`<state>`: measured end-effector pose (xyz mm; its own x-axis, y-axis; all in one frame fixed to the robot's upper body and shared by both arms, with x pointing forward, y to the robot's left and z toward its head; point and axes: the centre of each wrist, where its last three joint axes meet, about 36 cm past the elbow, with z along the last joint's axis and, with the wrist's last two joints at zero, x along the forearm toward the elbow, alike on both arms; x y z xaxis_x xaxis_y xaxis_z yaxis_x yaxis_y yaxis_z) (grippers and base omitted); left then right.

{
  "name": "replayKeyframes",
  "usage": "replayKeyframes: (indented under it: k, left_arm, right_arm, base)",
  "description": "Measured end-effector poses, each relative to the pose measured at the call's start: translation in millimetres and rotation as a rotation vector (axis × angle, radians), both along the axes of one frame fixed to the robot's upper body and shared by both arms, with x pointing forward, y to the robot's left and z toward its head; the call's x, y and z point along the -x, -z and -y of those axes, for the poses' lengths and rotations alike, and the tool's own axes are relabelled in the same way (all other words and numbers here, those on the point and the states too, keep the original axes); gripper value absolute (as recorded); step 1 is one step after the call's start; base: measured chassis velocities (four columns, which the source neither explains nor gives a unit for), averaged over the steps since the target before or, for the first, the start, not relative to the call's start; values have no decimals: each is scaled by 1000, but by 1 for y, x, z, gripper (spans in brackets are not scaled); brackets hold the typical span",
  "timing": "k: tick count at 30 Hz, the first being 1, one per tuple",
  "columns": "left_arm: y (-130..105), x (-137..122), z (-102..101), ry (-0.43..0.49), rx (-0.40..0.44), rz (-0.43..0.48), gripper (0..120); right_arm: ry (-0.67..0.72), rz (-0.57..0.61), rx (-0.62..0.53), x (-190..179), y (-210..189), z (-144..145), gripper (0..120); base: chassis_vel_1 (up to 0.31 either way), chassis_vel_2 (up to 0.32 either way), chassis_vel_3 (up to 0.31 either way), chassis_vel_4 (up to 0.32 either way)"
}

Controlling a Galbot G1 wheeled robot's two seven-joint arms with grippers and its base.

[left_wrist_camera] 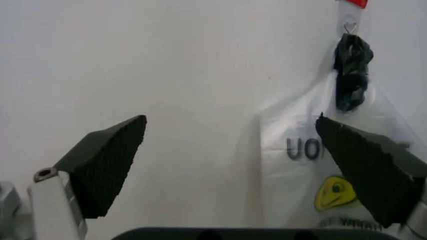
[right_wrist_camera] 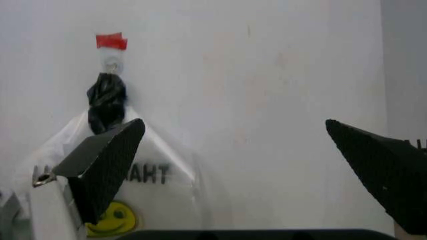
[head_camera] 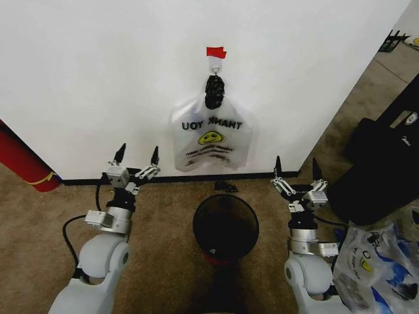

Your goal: Pick up the garbage bag from the wall and place it over the trash bin.

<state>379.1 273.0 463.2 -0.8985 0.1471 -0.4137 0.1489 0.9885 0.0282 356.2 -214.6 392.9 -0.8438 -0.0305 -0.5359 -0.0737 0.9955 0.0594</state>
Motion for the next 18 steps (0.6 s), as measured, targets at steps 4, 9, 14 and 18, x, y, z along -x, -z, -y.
replayKeyframes:
  k: [4,9,14,18]
  left_arm:
    - [-2,4,-7,-12,-50,-2,100]
    - [-1,16,-8,-17,-92,-13,100]
    - [-4,29,-4,-37,-121,-16,100]
    - [-2,35,-4,-54,-125,-28,100]
  right_arm:
    - [2,-43,29,3,-2,0,100]
    - [-25,-96,50,12,-5,-6,100]
    - [-19,-85,94,14,-8,-5,100]
    - [-15,-63,120,13,-9,-2,100]
  base:
    - [0,0,0,0]
    - [0,0,0,0]
    - [0,0,0,0]
    - [0,0,0,0]
